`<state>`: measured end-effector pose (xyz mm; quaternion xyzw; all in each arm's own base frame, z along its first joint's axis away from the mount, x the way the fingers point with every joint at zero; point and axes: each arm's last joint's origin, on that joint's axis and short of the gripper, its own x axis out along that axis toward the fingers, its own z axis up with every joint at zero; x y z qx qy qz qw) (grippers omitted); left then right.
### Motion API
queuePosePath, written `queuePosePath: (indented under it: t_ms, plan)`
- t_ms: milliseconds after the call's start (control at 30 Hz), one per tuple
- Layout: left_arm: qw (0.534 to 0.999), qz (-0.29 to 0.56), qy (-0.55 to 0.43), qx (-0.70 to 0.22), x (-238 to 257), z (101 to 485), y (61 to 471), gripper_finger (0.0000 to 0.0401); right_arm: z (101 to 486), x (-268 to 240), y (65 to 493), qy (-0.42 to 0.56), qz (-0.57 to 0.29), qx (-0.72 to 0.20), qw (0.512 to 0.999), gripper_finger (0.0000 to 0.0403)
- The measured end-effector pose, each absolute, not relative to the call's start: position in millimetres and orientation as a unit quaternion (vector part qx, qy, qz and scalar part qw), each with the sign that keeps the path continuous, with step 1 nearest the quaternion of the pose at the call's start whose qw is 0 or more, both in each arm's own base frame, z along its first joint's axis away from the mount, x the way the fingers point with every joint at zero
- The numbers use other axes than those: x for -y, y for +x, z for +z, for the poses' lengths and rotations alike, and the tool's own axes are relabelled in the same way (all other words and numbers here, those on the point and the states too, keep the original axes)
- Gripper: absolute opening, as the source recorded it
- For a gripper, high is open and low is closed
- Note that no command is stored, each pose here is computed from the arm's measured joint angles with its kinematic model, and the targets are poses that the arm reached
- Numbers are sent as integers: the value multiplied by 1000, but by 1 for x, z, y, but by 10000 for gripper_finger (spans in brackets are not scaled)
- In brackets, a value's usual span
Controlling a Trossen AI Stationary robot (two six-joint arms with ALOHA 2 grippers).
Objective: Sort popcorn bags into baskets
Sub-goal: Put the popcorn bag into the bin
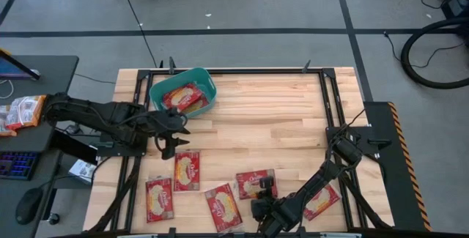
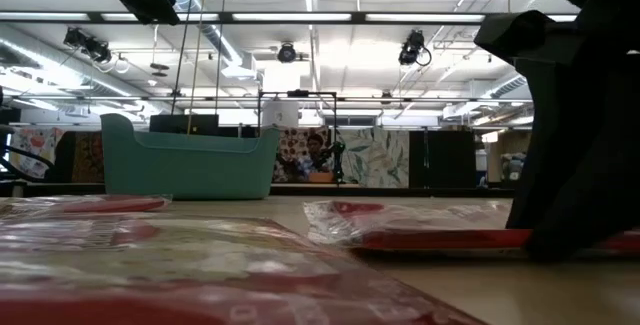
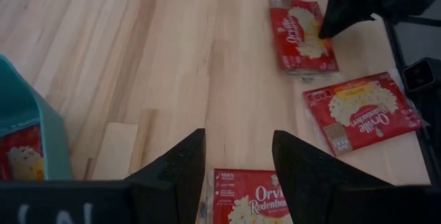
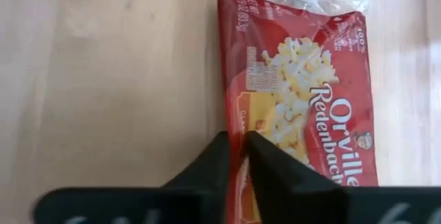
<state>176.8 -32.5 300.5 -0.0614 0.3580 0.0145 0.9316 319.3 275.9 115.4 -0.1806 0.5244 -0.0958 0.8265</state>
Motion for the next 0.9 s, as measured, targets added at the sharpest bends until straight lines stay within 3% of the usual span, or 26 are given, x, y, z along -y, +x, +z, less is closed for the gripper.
queuePosePath:
  t_ms: [100, 400, 633, 900]
  plan:
    - [932, 12, -61, -358, 33, 301, 177, 172, 115, -276, 320, -191, -90, -524, 825, 9]
    - [931, 10, -55, -361, 34, 299, 178, 172, 131, -277, 323, -224, -106, -518, 819, 4]
    - [930, -52, 26, -362, 56, 289, 199, 175, 152, -268, 339, -208, -122, -527, 815, 2]
    - [912, -37, 117, -391, 81, 259, 227, 242, 173, -260, 356, -183, -135, -518, 824, 2]
